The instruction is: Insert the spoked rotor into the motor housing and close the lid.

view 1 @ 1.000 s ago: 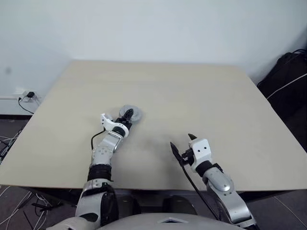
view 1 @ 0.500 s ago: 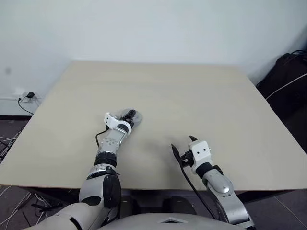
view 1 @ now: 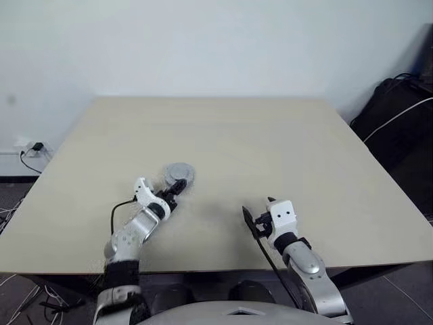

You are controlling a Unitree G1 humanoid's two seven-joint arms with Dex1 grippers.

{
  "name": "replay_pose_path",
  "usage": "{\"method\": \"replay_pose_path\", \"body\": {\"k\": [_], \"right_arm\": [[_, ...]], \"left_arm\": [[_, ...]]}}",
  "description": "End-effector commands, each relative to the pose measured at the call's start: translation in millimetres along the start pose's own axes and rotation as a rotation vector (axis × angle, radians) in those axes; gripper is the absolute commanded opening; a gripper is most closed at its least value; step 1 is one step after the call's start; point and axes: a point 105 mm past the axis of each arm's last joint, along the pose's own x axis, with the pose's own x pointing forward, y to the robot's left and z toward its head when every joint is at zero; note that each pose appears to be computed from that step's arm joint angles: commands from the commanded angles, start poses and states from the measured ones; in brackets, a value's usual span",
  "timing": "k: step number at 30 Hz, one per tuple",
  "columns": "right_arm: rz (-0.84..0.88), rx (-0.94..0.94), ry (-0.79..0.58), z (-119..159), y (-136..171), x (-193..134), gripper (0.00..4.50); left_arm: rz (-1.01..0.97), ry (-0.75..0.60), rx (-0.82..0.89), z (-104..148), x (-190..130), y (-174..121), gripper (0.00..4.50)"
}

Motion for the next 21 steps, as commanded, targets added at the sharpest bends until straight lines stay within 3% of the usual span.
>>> {"method": "replay_pose_path", "body": {"k": [1, 3, 10, 21], "right_arm": [[-0.069, 0.052, -0.059, 6.4, -10.8, 1.1, 4.50], [-0.083, 0.056, -0.071, 5.8, -11.2, 1.9, 4.50], [-0.130, 0.020, -0.132, 12.3, -13.0, 3.6, 4.50], [-0.148, -0.058, -0.201, 22.9, -13.2, 4.9, 4.50]], "left_arm": [[0.117, -0.146, 0.296, 7.9, -16.3, 11.3, 4.48], [0.154, -0.254, 0.457, 15.6, -24.8, 7.1, 4.48], [0.202, -0.592, 0.748, 25.6, -55.1, -9.5, 4.48], [0.220, -0.644, 0.773, 18.4, -63.9, -4.7, 4.48]]}}
